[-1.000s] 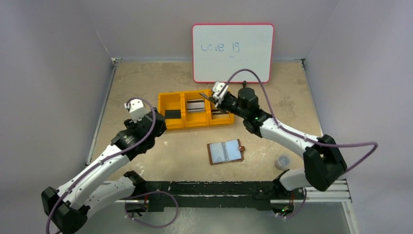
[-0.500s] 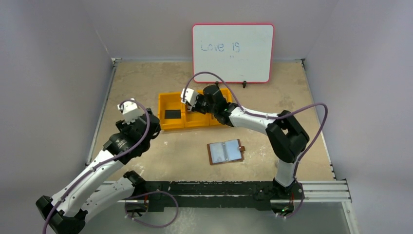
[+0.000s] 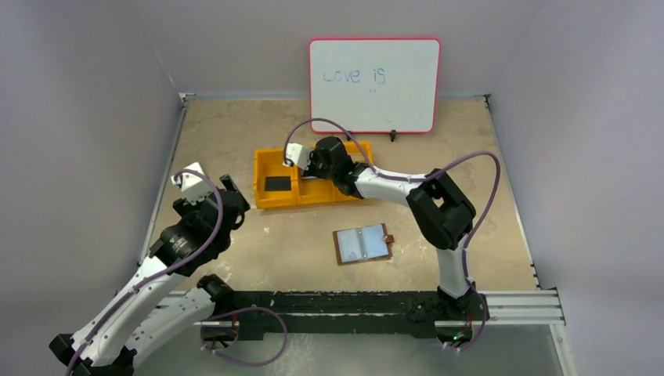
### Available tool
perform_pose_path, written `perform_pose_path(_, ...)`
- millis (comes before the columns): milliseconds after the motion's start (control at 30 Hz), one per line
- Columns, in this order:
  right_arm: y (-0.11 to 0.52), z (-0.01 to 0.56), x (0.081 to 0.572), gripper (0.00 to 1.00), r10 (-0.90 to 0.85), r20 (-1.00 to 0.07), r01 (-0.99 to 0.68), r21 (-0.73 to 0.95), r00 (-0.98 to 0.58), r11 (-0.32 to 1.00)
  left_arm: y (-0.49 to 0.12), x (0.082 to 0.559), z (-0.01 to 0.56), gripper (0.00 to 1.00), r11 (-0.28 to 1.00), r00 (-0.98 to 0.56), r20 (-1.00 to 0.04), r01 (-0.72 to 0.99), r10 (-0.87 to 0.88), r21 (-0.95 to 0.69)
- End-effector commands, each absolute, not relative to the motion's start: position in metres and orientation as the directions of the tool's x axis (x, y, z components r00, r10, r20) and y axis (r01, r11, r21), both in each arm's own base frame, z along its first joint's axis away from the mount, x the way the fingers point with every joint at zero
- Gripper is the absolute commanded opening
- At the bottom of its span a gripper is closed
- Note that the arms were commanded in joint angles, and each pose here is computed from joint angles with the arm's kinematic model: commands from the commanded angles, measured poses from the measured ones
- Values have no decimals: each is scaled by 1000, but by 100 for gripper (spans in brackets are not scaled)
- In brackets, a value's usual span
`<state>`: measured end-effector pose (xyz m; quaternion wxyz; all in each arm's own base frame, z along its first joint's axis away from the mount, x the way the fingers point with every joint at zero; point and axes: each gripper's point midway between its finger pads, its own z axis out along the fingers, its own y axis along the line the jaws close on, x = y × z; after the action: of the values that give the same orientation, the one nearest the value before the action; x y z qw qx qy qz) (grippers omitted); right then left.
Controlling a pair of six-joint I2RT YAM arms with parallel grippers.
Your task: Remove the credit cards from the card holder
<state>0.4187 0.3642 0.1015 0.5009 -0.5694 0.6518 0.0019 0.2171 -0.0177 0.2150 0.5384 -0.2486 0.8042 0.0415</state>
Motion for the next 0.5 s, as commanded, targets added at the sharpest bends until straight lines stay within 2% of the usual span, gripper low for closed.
perform_pose_path(0, 372, 121, 435, 2, -763, -612, -694, -642, 208, 326, -16, 220, 227, 86, 862, -256, -892, -451, -373, -231)
perform_pose_path(300, 385, 116, 446, 8, -788, -552, -679, -691, 274, 248, -6, 214, 235, 86, 838, -201, -893, -474, -402, -271)
perform_pose_path(333, 387, 117, 448, 12, -789, -548, -675, -696, 279, 245, -6, 213, 236, 86, 838, -199, -893, -470, -405, -275)
perform_pose_path(400, 389, 112, 447, 13, -803, -515, -671, -713, 302, 205, -6, 213, 236, 87, 840, -194, -892, -462, -408, -284)
perform_pose_path(467, 389, 117, 450, 14, -811, -500, -638, -739, 303, 217, -7, 213, 237, 87, 842, -192, -891, -456, -411, -289)
